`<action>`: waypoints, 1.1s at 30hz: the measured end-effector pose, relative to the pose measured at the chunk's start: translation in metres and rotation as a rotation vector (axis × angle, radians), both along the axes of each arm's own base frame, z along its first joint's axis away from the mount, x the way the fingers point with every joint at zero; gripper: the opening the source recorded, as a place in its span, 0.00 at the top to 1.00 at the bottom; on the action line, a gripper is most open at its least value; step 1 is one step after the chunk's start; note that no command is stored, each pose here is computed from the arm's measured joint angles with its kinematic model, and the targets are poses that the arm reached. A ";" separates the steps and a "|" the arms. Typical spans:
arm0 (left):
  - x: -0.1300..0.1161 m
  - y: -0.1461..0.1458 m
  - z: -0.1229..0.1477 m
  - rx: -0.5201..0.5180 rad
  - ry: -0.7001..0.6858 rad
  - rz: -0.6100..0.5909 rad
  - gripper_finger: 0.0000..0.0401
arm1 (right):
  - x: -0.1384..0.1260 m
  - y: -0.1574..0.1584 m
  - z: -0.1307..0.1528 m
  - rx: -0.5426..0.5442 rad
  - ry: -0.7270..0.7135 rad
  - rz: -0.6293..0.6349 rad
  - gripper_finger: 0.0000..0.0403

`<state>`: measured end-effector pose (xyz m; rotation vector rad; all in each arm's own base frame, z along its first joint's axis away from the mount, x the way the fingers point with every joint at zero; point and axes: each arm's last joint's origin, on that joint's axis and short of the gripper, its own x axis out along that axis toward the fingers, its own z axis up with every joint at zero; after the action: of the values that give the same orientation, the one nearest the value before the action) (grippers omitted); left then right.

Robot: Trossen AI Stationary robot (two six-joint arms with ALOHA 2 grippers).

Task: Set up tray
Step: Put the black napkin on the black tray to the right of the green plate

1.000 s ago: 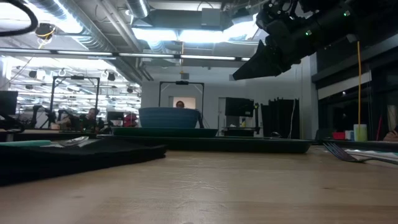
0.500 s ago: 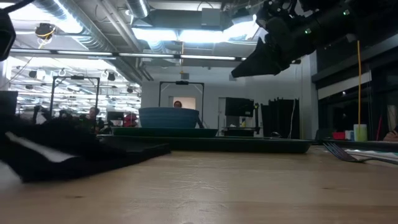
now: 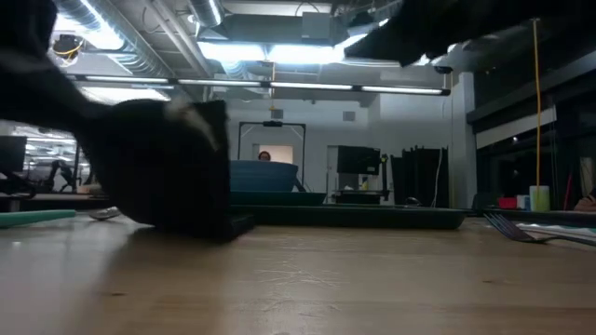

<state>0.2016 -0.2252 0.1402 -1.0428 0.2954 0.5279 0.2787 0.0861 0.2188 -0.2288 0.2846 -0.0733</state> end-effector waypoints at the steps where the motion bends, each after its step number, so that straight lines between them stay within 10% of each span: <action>1: 0.004 0.000 0.002 0.005 -0.018 0.002 0.98 | 0.000 0.003 0.003 -0.008 -0.008 0.002 0.97; 17: 0.051 0.022 0.021 0.165 -0.101 -0.025 0.98 | -0.006 0.045 0.021 -0.049 0.031 0.189 0.93; 33: 0.093 0.055 0.049 0.343 -0.224 -0.065 0.98 | 0.012 0.073 0.059 -0.313 0.216 0.232 0.56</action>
<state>0.2950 -0.1705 0.1892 -0.7473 0.0373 0.3823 0.2910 0.1594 0.2774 -0.5809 0.4602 0.1384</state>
